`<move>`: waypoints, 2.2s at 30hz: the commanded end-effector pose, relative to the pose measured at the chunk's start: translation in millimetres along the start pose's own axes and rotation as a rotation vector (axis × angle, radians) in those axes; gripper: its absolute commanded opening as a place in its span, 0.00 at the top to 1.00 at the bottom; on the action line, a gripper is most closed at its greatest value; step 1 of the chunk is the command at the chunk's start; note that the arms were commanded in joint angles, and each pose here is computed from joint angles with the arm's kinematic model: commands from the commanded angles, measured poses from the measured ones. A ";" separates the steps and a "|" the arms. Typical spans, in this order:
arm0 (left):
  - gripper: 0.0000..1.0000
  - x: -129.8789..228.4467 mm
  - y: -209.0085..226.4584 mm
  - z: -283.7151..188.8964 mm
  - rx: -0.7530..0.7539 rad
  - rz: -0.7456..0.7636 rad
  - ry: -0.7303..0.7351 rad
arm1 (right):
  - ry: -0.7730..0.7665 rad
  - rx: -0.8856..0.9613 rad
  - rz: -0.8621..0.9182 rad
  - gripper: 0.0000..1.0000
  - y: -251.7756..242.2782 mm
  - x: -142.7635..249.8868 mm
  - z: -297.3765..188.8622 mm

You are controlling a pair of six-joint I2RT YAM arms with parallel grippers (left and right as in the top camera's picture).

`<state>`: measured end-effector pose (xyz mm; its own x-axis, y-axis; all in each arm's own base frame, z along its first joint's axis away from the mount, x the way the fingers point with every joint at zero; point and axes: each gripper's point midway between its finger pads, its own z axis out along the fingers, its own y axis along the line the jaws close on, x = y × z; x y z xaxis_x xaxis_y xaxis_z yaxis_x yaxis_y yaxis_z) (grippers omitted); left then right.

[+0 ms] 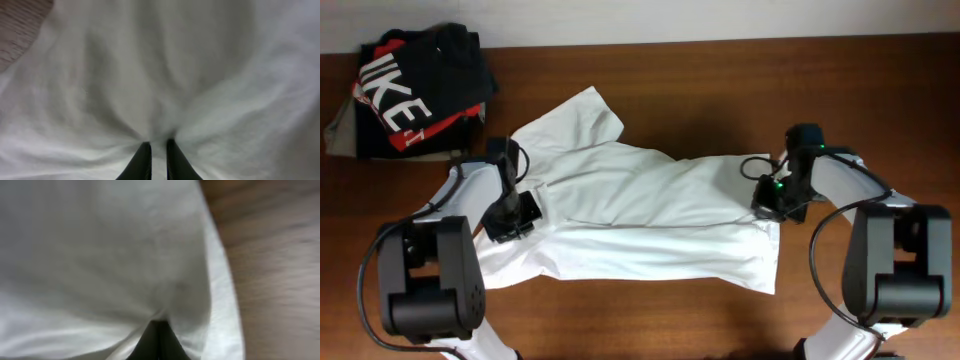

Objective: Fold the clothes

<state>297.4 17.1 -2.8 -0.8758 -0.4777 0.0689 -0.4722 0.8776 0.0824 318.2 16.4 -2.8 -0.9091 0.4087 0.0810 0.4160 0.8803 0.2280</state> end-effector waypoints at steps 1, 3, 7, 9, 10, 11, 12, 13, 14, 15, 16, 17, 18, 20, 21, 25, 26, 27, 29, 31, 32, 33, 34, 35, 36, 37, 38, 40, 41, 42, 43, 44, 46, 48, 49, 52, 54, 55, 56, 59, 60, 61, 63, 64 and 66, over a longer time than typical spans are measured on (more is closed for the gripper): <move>0.89 -10.6 17.8 10.0 -0.002 -0.146 0.005 | 0.021 0.137 0.161 0.96 -62.7 -3.6 4.4; 0.93 -14.7 31.2 10.6 0.001 -0.193 0.012 | 0.008 0.130 0.202 0.96 -73.8 -9.5 -0.3; 0.96 -13.9 36.8 0.7 0.000 -0.207 0.017 | -0.022 0.121 0.198 0.96 -66.7 -28.4 -22.5; 0.96 -19.5 30.5 -26.9 0.029 -0.192 -0.049 | -0.040 0.116 0.194 0.96 -57.8 -41.3 -48.6; 0.96 -23.3 25.3 -43.9 0.055 -0.181 -0.102 | -0.058 0.110 0.188 0.96 -52.5 -48.7 -63.2; 0.80 -28.2 16.2 -68.8 0.092 -0.159 -0.177 | -0.083 0.094 0.182 0.96 -45.7 -57.5 -78.1; 0.61 -32.4 5.4 -91.1 0.123 -0.109 -0.244 | -0.100 0.056 0.143 0.83 -36.0 -64.8 -88.4; 0.22 -36.0 -11.8 -119.8 0.165 -0.053 -0.323 | -0.112 -0.021 0.104 0.29 -20.1 -70.9 -95.7; 0.15 -38.8 -26.3 -138.5 0.193 -0.010 -0.370 | -0.123 -0.065 0.095 0.12 -11.7 -74.8 -97.4; 0.13 -42.7 -56.2 -167.3 0.257 0.099 -0.440 | -0.145 -0.132 0.064 0.05 0.7 -81.3 -99.2; 0.02 -45.2 -98.7 -201.3 0.357 0.241 -0.538 | -0.176 -0.191 0.038 0.04 13.8 -89.5 -101.6; 0.01 -48.6 -137.5 -232.1 0.424 0.343 -0.649 | -0.192 -0.224 0.006 0.03 27.3 -92.5 -101.9; 0.01 -50.7 -156.5 -242.6 0.449 0.388 -0.690 | -0.192 -0.224 -0.013 0.02 34.1 -91.3 -100.4; 0.01 -65.7 -205.9 -246.0 0.477 0.486 -0.745 | -0.190 -0.187 -0.080 0.02 54.1 -83.5 -90.9; 0.01 -82.7 -235.4 -229.4 0.462 0.541 -0.735 | -0.200 -0.129 -0.111 0.02 58.2 -80.8 -85.1; 0.01 -127.2 -287.3 -158.7 0.372 0.601 -0.618 | -0.218 -0.018 -0.183 0.01 70.8 -72.3 -75.6; 0.01 -133.2 -293.9 -139.6 0.351 0.625 -0.596 | -0.219 -0.019 -0.177 0.01 71.0 -72.5 -75.6; 0.01 -139.7 -295.8 -114.2 0.315 0.624 -0.571 | -0.219 -0.020 -0.172 0.01 71.1 -72.5 -75.6; 0.01 -141.9 -290.9 -83.8 0.259 0.622 -0.530 | -0.221 -0.021 -0.172 0.01 71.3 -73.0 -75.7; 0.01 -142.5 -290.1 -73.8 0.245 0.622 -0.517 | -0.221 -0.021 -0.173 0.01 71.5 -72.9 -75.7; 0.03 -142.5 -290.2 -69.7 0.242 0.623 -0.511 | -0.221 -0.021 -0.173 0.01 71.5 -72.8 -75.7; 0.04 -142.6 -290.4 -67.3 0.241 0.623 -0.508 | -0.221 -0.021 -0.172 0.01 71.3 -72.9 -75.7; 0.04 -142.3 -290.0 -63.9 0.238 0.623 -0.502 | -0.220 -0.021 -0.173 0.01 71.3 -72.7 -75.5; 0.08 -142.1 -289.9 -60.6 0.235 0.624 -0.496 | -0.220 -0.020 -0.172 0.01 71.3 -72.6 -75.4; 0.11 -141.9 -289.8 -57.1 0.232 0.624 -0.491 | -0.220 -0.020 -0.172 0.01 71.1 -72.6 -75.4; 0.17 -141.5 -289.5 -50.2 0.227 0.625 -0.479 | -0.220 -0.021 -0.172 0.01 71.2 -72.7 -75.5; 0.18 -140.2 -288.3 -37.7 0.215 0.627 -0.457 | -0.220 -0.020 -0.172 0.01 71.1 -72.6 -75.4; 0.21 -139.2 -285.2 -29.8 0.197 0.627 -0.441 | -0.220 -0.020 -0.172 0.01 71.1 -72.8 -75.4; 0.24 -141.3 -282.9 -29.4 0.180 0.622 -0.448 | -0.222 -0.021 -0.173 0.01 71.4 -73.2 -75.5; 0.28 -145.1 -278.3 -29.4 0.148 0.614 -0.461 | -0.225 -0.022 -0.173 0.01 71.7 -73.8 -75.7; 0.36 -146.7 -274.9 -29.1 0.127 0.610 -0.466 | -0.226 -0.023 -0.173 0.01 71.8 -74.1 -75.7; 0.45 -148.0 -272.8 -29.2 0.114 0.607 -0.470 | -0.227 -0.023 -0.174 0.01 72.0 -74.4 -75.8; 0.72 -150.5 -271.0 -29.8 0.100 0.601 -0.480 | -0.243 -0.010 -0.166 0.01 70.2 -77.8 -76.4; 0.75 -153.4 -274.0 -31.9 0.109 0.599 -0.497 | -0.258 -0.018 -0.155 0.01 72.1 -82.4 -75.2; 0.78 -154.5 -275.1 -32.7 0.112 0.598 -0.504 | -0.269 -0.019 -0.156 0.01 72.8 -86.5 -73.3; 0.85 -156.0 -276.7 -33.9 0.117 0.597 -0.513 | -0.325 -0.022 -0.165 0.01 75.7 -114.9 -49.0; 0.85 -156.0 -276.7 -33.9 0.117 0.597 -0.513 | -0.291 0.046 -0.145 0.01 59.7 -119.4 -20.1; 0.85 -156.1 -276.8 -34.0 0.117 0.597 -0.514 | -0.268 0.102 -0.129 0.01 46.6 -120.0 -3.3; 0.85 -156.1 -276.8 -34.0 0.117 0.597 -0.514 | -0.251 0.120 -0.124 0.01 41.5 -119.3 5.7; 0.84 -156.0 -276.7 -33.9 0.117 0.597 -0.513 | -0.236 0.158 -0.118 0.00 33.5 -116.6 9.4; 0.84 -156.0 -276.7 -33.9 0.117 0.597 -0.513 | -0.223 0.198 -0.112 0.00 26.0 -112.7 7.3; 0.83 -156.0 -276.7 -33.9 0.117 0.597 -0.513 | -0.222 0.227 -0.102 0.00 21.9 -112.7 2.9; 0.83 -155.8 -276.6 -33.8 0.117 0.597 -0.512 | -0.217 0.232 -0.101 0.00 23.6 -113.3 -3.3; 0.83 -155.4 -276.1 -33.5 0.116 0.597 -0.509 | -0.200 0.239 -0.092 0.03 21.7 -109.2 -3.3; 0.83 -155.4 -276.2 -33.5 0.116 0.597 -0.510 | -0.211 0.233 -0.086 0.29 22.9 -111.8 -3.2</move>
<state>568.4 -153.8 8.6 -0.9013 0.1230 -0.4153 0.1087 0.9924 0.0580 424.0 -5.9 0.6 -0.9339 0.3343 -0.1267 0.3358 0.9419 0.0094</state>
